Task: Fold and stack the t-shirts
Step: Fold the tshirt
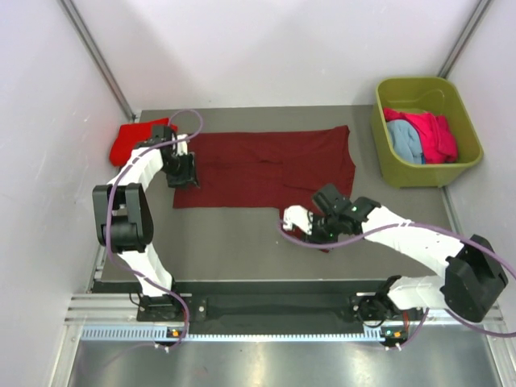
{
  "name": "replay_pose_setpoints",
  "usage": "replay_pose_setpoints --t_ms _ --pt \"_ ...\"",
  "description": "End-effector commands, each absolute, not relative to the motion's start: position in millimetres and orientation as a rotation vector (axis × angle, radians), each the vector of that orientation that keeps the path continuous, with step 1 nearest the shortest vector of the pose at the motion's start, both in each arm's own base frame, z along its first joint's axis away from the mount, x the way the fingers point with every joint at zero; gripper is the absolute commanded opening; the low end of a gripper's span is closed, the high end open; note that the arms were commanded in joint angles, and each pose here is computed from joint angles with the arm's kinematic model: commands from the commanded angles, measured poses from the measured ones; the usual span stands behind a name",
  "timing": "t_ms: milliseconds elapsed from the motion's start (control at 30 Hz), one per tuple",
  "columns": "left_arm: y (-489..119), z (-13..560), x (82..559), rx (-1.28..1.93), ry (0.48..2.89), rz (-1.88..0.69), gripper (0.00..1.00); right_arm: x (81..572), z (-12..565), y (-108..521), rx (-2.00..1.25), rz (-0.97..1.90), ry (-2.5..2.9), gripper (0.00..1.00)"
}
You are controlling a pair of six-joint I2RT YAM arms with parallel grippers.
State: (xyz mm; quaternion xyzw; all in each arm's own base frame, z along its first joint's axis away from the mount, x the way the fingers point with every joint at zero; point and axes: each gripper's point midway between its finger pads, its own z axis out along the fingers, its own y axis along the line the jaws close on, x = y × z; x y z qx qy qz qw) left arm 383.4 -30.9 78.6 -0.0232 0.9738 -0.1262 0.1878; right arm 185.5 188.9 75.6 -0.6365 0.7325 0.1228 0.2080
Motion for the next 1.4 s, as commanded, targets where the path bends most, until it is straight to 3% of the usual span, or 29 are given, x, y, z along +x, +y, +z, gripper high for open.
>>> replay_pose_setpoints --t_ms 0,600,967,1067,1100,1300,1367 --pt "-27 89 385 -0.050 2.687 -0.323 0.52 170 78 193 -1.872 0.346 1.925 0.39" --pt "-22 91 368 -0.105 2.670 -0.330 0.52 168 25 170 -2.052 0.140 1.925 0.36" --pt "-6 83 363 -0.191 2.698 -0.333 0.52 181 13 176 -2.036 0.098 1.929 0.28" --pt "0 80 357 -0.248 2.710 -0.360 0.51 181 9 175 -2.038 0.086 1.937 0.23" --pt "2 81 357 -0.264 2.708 -0.367 0.51 183 9 175 -2.035 0.079 1.935 0.16" --pt "14 86 342 -0.385 2.720 -0.439 0.52 190 11 173 -2.020 0.032 1.938 0.00" --pt "20 91 337 -0.437 2.714 -0.464 0.52 191 16 173 -2.014 0.029 1.936 0.00"
